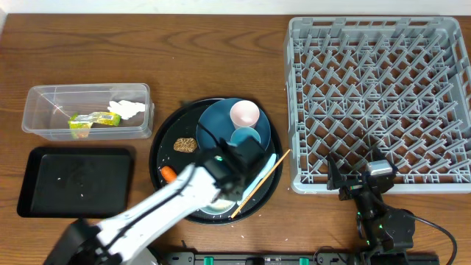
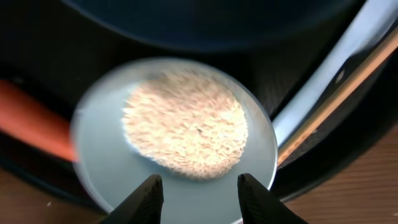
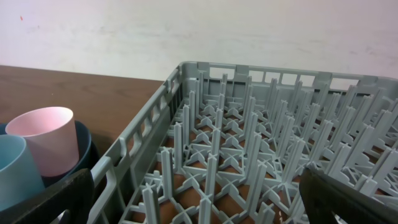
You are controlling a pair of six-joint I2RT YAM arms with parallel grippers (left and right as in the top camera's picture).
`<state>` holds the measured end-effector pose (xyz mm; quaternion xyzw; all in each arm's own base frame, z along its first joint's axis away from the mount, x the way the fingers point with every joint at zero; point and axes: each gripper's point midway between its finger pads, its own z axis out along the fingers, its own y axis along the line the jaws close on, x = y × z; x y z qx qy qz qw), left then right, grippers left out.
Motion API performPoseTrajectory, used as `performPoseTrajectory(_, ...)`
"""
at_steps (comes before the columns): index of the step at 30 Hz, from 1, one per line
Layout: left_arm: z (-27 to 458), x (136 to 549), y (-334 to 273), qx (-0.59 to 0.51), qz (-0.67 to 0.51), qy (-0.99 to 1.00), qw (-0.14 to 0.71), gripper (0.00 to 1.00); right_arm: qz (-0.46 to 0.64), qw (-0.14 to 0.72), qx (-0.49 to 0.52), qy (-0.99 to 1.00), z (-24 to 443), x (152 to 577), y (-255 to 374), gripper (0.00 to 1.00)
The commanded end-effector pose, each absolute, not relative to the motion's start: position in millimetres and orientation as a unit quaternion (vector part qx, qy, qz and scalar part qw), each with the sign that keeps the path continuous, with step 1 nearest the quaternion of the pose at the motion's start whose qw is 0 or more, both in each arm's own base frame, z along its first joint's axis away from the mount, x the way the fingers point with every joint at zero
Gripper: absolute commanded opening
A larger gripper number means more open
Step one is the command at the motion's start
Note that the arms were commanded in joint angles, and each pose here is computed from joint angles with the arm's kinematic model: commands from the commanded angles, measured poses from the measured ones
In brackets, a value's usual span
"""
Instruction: Sort waste into correct bins and load items into the dishwasher rack
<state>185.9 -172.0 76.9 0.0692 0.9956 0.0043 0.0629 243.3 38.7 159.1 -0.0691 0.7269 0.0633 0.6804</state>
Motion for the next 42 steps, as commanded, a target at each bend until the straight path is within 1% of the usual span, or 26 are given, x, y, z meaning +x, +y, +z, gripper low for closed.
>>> performPoseTrajectory(1,110.3,211.5,-150.3,0.024,-0.003,0.993,0.120,0.41,0.064,0.680,-0.075,0.726,158.6,242.9,40.6,0.99)
performPoseTrajectory(3,124.4,223.4,-123.0,-0.023,0.006,0.989,0.144,0.41,0.064,0.680,-0.075,0.726,158.6,242.9,40.6,0.99)
performPoseTrajectory(7,147.8,241.2,-50.2,-0.150,0.030,0.971,0.185,0.39,0.064,0.680,-0.075,0.726,158.5,242.9,40.6,0.99)
performPoseTrajectory(11,159.8,243.5,28.8,-0.299,0.050,0.931,0.203,0.34,0.064,0.680,-0.075,0.726,158.6,242.9,40.6,0.99)
performPoseTrajectory(14,158.0,230.4,84.1,-0.406,0.074,0.890,0.192,0.31,0.064,0.680,-0.075,0.726,158.5,242.9,40.6,0.99)
performPoseTrajectory(18,145.9,194.9,141.1,-0.532,0.097,0.827,0.154,0.14,0.064,0.680,-0.075,0.726,158.6,242.9,40.6,1.00)
performPoseTrajectory(19,140.2,183.5,150.4,-0.573,0.097,0.801,0.141,0.13,0.064,0.680,-0.075,0.726,158.6,242.9,40.6,0.99)
performPoseTrajectory(22,121.7,153.2,169.3,-0.660,0.101,0.737,0.106,0.13,0.064,0.680,-0.075,0.726,158.5,242.9,40.6,0.99)
performPoseTrajectory(23,114.7,142.8,174.5,-0.684,0.103,0.716,0.093,0.11,0.064,0.680,-0.075,0.726,158.6,242.9,40.6,0.99)
performPoseTrajectory(24,108.9,134.2,178.3,-0.700,0.105,0.701,0.081,0.06,0.064,0.680,-0.075,0.726,158.6,242.9,40.6,0.99)
performPoseTrajectory(30,72.7,88.0,185.2,-0.769,0.104,0.631,0.005,0.06,0.064,0.680,-0.075,0.726,158.6,242.9,40.6,0.99)
performPoseTrajectory(35,50.7,77.6,176.7,-0.779,0.087,0.620,-0.034,0.06,0.064,0.680,-0.075,0.726,158.6,242.9,40.6,0.99)
performPoseTrajectory(42,35.4,75.2,175.6,-0.781,0.087,0.618,-0.034,0.06,0.064,0.680,-0.075,0.726,158.6,242.9,40.6,0.99)
